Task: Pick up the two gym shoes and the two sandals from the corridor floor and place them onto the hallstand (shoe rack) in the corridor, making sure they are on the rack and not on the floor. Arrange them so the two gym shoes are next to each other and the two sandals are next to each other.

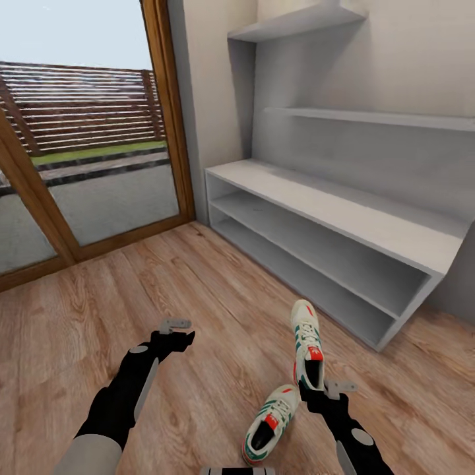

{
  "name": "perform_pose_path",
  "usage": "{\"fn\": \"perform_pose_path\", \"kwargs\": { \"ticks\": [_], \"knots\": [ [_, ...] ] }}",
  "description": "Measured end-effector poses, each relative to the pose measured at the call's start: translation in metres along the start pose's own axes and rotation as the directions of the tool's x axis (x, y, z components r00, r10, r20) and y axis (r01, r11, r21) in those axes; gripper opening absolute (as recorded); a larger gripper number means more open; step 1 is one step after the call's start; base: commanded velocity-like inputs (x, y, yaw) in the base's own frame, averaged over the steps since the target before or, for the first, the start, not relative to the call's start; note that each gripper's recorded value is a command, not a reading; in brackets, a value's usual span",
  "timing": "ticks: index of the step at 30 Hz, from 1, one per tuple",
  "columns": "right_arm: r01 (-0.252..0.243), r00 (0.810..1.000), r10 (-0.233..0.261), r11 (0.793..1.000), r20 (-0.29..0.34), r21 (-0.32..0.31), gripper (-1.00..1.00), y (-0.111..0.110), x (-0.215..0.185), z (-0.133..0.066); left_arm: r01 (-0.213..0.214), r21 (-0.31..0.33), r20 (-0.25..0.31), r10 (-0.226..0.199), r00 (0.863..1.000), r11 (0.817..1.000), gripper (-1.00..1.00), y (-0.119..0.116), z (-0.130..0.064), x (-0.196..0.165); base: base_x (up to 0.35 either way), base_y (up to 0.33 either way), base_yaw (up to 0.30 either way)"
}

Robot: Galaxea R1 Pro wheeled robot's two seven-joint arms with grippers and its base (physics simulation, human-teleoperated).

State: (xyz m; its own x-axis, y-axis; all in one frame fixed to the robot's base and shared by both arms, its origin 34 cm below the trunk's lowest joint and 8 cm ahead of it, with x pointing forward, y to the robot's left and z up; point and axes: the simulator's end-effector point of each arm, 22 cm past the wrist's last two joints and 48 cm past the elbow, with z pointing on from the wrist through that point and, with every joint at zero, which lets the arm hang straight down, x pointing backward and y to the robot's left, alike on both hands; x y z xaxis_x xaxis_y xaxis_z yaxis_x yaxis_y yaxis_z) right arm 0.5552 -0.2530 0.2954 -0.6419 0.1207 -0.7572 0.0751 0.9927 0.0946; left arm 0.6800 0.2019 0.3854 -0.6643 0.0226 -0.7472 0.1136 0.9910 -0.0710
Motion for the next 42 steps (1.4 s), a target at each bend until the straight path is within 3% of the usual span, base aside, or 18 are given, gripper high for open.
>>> {"fn": "perform_pose_path", "kwargs": {
  "ticks": [42],
  "knots": [
    [-0.001, 1.0, 0.001, 1.0, -0.001, 0.0, -1.0, -0.0001, 0.0004, 0.0, 0.0, -0.004, 0.001, 0.0, 1.0, 1.0, 1.0, 0.0022, -0.0003, -0.0004, 0.03, 0.031, -0.289]
  ]
}}
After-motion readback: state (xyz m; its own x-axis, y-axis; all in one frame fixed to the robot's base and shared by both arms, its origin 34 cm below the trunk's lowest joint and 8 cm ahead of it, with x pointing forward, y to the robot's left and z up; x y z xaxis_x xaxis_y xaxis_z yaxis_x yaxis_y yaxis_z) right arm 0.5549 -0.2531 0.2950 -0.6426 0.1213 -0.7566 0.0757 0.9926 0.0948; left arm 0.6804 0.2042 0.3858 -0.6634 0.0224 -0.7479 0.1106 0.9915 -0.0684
